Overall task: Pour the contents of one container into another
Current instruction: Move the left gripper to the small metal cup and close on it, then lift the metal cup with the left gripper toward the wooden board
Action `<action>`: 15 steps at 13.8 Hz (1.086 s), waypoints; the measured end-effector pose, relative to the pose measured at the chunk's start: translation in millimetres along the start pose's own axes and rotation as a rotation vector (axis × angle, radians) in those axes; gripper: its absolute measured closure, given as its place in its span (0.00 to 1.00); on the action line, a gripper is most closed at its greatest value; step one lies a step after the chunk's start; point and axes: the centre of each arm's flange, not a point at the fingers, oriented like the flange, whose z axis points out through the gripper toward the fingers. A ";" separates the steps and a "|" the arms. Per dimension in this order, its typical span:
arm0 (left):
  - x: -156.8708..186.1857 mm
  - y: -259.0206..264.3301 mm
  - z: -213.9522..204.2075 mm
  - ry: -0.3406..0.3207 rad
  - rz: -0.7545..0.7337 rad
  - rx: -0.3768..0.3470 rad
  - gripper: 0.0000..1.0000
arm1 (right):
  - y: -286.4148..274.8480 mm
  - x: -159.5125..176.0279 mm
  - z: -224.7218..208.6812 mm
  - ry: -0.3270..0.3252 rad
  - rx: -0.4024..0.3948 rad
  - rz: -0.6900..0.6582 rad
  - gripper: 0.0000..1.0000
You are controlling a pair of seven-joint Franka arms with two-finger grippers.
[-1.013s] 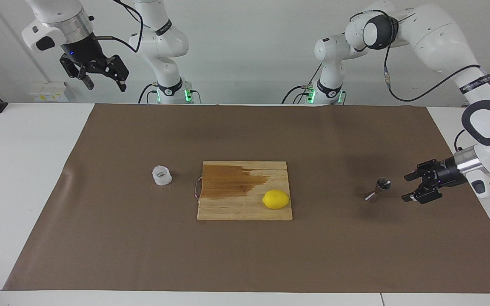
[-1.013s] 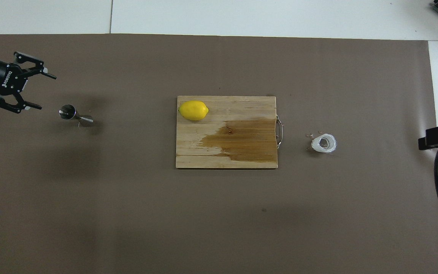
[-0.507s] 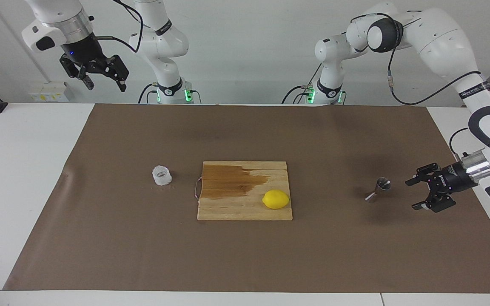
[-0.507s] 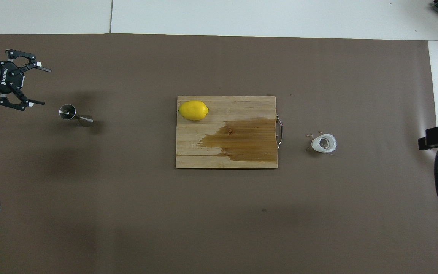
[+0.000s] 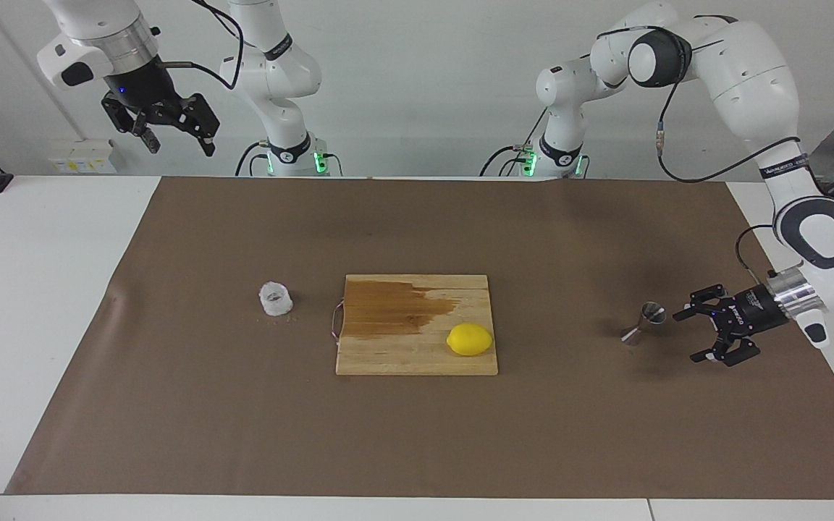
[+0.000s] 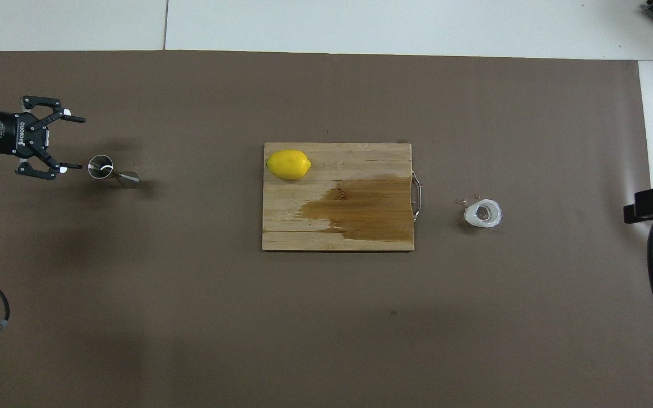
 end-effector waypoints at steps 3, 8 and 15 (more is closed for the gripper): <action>13.9 -17.1 6.2 -0.014 -0.050 -0.003 0.00 | 0.0 0.0 0.0 0.000 0.000 0.000 0.00; 25.1 -57.5 42.7 -0.079 -0.179 -0.052 0.00 | 0.0 0.0 0.0 0.000 0.000 0.000 0.00; 11.1 -78.1 74.1 -0.166 -0.250 -0.125 0.00 | 0.0 0.0 0.0 0.000 0.000 0.000 0.00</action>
